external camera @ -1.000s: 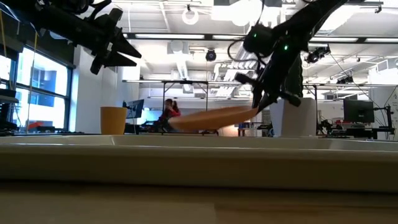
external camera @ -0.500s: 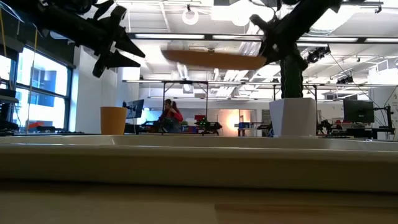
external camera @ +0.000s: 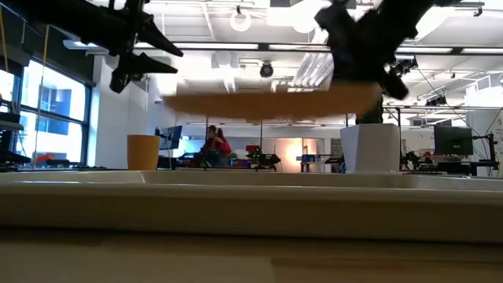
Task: Pick and place plate/cup/fork/spoon on tray
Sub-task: Put the orange plate on the light brown serving tray
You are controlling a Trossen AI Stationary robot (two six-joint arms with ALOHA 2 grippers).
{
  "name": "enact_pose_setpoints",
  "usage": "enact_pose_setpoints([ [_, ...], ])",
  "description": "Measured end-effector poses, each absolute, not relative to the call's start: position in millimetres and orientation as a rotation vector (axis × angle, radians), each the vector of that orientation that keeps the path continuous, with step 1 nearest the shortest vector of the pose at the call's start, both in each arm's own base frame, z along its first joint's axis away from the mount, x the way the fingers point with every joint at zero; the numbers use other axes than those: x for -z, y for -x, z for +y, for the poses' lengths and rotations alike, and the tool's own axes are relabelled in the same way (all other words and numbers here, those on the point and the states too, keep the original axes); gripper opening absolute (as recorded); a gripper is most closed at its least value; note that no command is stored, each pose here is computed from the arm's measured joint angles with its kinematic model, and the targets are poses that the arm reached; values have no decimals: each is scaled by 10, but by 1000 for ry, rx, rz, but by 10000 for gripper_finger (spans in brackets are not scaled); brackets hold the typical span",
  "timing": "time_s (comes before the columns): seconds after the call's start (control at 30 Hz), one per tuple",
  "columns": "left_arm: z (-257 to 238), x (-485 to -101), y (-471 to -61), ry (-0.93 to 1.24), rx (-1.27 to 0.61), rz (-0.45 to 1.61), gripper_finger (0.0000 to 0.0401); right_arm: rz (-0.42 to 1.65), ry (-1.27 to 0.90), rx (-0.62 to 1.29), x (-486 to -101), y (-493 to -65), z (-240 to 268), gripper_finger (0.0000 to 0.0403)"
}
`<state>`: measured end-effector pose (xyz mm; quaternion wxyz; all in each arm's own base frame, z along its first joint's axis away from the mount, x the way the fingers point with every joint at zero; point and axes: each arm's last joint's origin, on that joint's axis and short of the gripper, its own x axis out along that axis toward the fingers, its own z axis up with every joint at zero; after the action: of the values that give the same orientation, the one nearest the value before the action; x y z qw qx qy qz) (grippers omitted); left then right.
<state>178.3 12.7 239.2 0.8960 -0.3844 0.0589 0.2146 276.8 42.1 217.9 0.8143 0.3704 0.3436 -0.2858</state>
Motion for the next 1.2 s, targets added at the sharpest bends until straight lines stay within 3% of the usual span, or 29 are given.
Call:
enact_pose_setpoints([
  [0.2,-20,-2366,-1800,827,-446,126,142,868,-802,627,-1763,-2914,617,0],
  [0.43,-137,-2335,-1813,845,-449,134,142,907,-790,640,-1537,-2967,756,0],
  [1.0,-176,-2299,-1838,827,-474,142,142,929,-732,776,-1460,-2892,708,2],
  [1.2,-175,-2299,-1837,807,-475,145,142,925,-739,785,-1456,-2892,704,41],
])
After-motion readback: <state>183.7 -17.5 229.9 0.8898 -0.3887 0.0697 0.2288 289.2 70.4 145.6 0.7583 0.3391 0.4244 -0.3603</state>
